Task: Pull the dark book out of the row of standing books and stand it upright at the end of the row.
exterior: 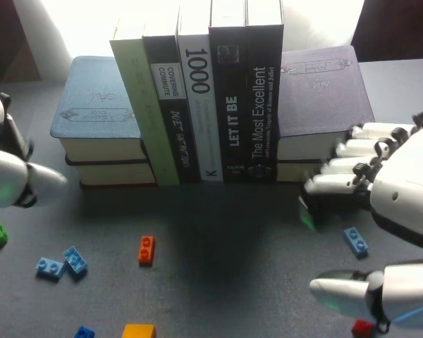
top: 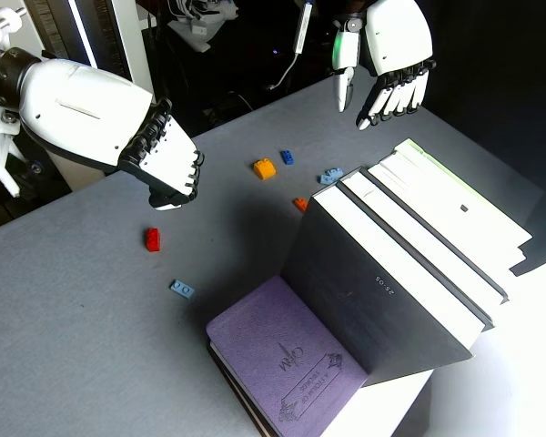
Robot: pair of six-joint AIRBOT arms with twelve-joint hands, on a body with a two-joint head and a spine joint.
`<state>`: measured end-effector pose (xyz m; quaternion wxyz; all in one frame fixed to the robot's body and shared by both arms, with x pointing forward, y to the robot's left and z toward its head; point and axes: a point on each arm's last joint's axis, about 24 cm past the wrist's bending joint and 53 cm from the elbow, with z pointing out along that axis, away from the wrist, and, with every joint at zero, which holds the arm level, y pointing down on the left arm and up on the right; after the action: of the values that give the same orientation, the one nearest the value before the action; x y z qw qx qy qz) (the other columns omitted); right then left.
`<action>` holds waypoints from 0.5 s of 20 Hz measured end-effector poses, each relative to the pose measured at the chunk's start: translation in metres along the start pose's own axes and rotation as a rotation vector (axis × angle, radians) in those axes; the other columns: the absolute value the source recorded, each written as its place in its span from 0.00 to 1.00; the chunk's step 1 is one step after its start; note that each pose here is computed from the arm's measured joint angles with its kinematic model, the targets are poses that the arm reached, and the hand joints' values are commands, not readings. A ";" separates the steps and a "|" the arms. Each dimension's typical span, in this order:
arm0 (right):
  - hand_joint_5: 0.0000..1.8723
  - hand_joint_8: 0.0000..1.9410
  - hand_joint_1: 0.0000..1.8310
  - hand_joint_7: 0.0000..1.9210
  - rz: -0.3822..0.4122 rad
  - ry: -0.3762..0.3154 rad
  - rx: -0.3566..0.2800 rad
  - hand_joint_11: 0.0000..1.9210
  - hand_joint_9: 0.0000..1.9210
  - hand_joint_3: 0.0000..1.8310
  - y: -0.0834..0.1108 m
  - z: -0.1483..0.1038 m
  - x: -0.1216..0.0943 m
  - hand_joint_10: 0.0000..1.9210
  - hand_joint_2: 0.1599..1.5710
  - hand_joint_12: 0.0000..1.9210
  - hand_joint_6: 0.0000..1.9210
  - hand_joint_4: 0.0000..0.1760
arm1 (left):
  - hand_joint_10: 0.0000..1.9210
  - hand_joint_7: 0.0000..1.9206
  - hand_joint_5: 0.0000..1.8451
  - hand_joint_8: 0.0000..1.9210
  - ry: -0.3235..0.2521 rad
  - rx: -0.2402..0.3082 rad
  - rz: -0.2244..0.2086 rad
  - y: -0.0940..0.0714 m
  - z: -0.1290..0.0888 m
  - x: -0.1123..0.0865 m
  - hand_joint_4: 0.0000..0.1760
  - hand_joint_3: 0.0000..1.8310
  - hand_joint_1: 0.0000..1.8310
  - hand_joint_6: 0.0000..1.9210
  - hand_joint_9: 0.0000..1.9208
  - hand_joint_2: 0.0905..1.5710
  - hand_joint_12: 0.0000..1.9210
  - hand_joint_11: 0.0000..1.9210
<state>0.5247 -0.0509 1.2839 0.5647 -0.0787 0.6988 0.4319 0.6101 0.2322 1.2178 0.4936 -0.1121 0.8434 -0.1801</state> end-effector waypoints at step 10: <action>0.14 0.01 0.03 0.09 -0.037 -0.077 -0.012 0.00 0.04 0.01 0.013 -0.002 -0.013 0.01 0.73 0.00 0.05 0.00 | 0.00 0.05 0.06 0.00 -0.002 -0.001 0.003 0.000 0.000 0.000 0.00 0.00 0.00 0.00 0.05 0.78 0.19 0.00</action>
<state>0.5203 -0.0491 1.3012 0.5983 -0.0783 0.6726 0.4283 0.6105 0.2327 1.2180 0.4947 -0.1112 0.8432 -0.1785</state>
